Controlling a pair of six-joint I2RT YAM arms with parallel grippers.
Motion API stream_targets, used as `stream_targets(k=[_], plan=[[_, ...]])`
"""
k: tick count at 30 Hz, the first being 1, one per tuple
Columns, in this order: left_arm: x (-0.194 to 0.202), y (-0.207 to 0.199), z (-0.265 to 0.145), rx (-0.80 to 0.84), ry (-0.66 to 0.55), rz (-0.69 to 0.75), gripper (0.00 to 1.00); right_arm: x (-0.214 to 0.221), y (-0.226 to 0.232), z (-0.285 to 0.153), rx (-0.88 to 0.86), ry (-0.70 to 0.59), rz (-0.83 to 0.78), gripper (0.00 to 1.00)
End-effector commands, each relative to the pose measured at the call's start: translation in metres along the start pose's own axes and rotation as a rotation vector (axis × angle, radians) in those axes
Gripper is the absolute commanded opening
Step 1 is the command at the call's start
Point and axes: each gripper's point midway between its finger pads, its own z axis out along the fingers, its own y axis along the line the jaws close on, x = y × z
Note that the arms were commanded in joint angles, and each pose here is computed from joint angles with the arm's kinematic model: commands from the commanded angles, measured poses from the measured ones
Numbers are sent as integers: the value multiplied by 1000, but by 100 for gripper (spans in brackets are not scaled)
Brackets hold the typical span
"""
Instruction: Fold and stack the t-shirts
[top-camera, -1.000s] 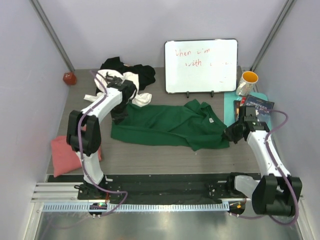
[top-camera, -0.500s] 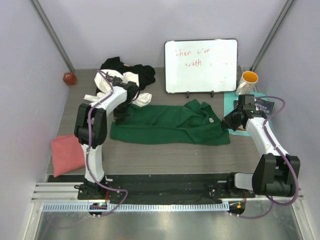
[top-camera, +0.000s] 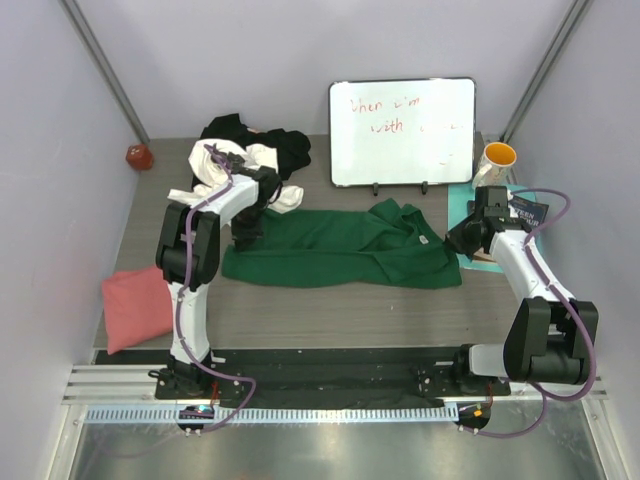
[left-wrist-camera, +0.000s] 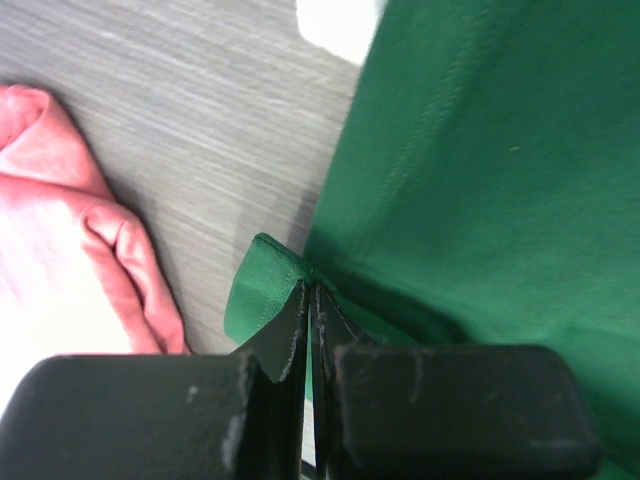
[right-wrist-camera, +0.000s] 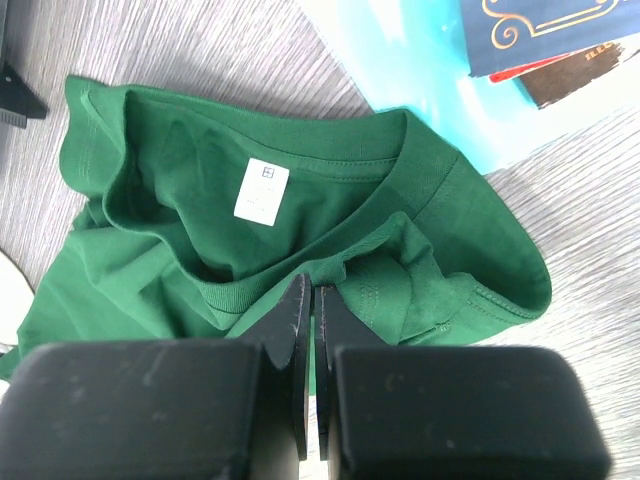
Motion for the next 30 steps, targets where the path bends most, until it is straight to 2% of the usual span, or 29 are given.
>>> stream_targets(k=[1, 5, 7, 8, 9, 11, 12, 16, 20, 22, 26, 30], plan=[[-14, -5, -5, 44, -49, -2, 0, -25, 5, -7, -14, -115, 0, 1], [-14, -11, -1, 59, -39, 10, 0, -22, 4, -1, -2, -96, 0, 2], [-13, -10, -1, 49, -34, 13, 0, -19, 4, 1, -7, -78, -16, 5], [-15, -8, -1, 41, -44, 12, 1, -19, 5, 2, -6, -73, -20, 21], [-18, -5, -5, 38, -61, 2, 3, -18, 5, 4, -5, -66, -25, 31], [-21, 1, -8, 18, -87, -6, 13, -17, 7, 4, -17, -58, -36, 31], [-25, 5, -15, 21, -112, -18, 16, -18, 9, 4, -21, -58, -39, 35], [-33, 17, -32, 21, -183, -60, 22, -27, 20, -5, -62, -88, -45, 38], [-37, 30, -56, 45, -242, -103, 22, -41, 35, -30, -129, -153, -51, 38], [-30, 30, -69, 115, -255, -115, 22, -47, 42, -48, -172, -195, -66, 39], [-6, 15, -85, 230, -267, -84, 23, -35, 51, -71, -271, -178, -103, 42], [30, -8, -78, 289, -185, -4, 22, -9, 40, -67, -248, -76, -147, 43]])
